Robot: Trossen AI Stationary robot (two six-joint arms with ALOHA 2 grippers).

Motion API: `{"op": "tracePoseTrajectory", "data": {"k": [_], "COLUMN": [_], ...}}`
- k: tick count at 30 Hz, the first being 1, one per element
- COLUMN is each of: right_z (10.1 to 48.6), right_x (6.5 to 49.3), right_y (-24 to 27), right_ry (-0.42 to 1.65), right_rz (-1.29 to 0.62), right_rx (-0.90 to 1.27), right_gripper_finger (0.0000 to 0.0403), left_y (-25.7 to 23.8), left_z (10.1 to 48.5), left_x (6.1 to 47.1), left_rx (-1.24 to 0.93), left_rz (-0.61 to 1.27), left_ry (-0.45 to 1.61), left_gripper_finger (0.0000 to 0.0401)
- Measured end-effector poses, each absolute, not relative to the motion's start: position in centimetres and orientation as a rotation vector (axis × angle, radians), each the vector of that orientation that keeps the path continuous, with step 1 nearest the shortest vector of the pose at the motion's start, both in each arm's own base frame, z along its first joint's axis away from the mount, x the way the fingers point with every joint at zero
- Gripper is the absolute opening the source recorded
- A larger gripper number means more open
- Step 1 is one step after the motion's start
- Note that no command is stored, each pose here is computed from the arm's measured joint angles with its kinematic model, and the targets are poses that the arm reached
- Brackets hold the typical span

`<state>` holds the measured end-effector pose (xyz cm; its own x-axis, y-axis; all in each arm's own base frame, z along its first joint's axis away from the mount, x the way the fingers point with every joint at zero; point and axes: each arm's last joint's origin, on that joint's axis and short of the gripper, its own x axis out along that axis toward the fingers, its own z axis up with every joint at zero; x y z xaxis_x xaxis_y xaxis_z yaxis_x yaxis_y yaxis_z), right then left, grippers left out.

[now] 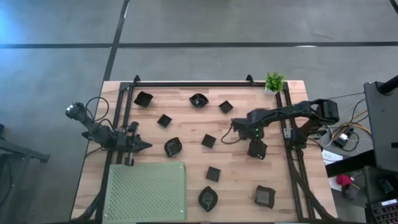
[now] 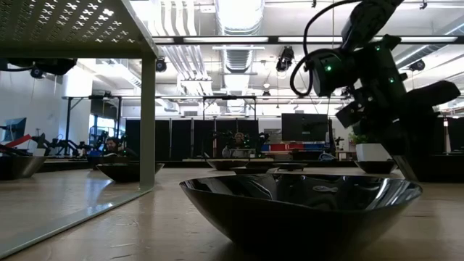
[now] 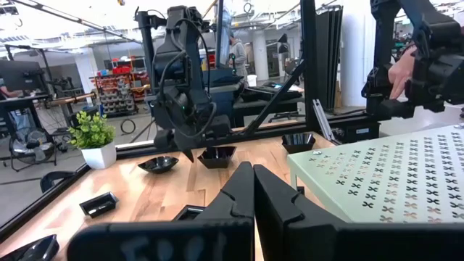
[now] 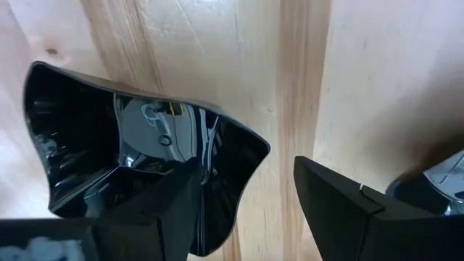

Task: Pick & Place Mini shaped plates
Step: Put the black distorted square plate on the shelf

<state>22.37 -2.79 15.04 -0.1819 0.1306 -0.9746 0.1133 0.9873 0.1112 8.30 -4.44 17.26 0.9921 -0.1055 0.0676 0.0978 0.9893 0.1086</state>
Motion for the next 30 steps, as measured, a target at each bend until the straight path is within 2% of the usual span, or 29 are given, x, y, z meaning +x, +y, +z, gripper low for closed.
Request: {"op": "tracePoseTrajectory", "data": {"k": [3, 6, 16, 23, 30], "right_z": [14.9, 14.9, 14.9, 15.4, 19.0], "right_x": [22.4, 22.5, 22.6, 22.5, 23.1], "right_y": [-2.8, -2.8, -2.8, -2.8, -2.9], "right_ry": [1.759, 1.754, 1.748, 1.73, 1.566], "right_rz": [0.011, 0.001, -0.052, -0.063, -0.067], "right_rx": [0.186, 0.195, 0.247, 0.256, 0.231], "right_gripper_finger": [0.0214, 0.0188, 0.0021, 0.0009, 0.0008], "left_y": [-4.4, -4.4, -4.4, -4.4, -4.4], "left_z": [17.3, 17.3, 17.3, 17.3, 17.3], "left_x": [8.3, 8.3, 8.3, 8.3, 8.3], "left_rx": [0.105, 0.105, 0.105, 0.105, 0.105], "left_rz": [-0.102, -0.102, -0.102, -0.102, -0.102], "left_ry": [-0.073, -0.073, -0.074, -0.073, -0.073], "left_gripper_finger": [0.0, 0.0, 0.0, 0.0, 0.0]}}
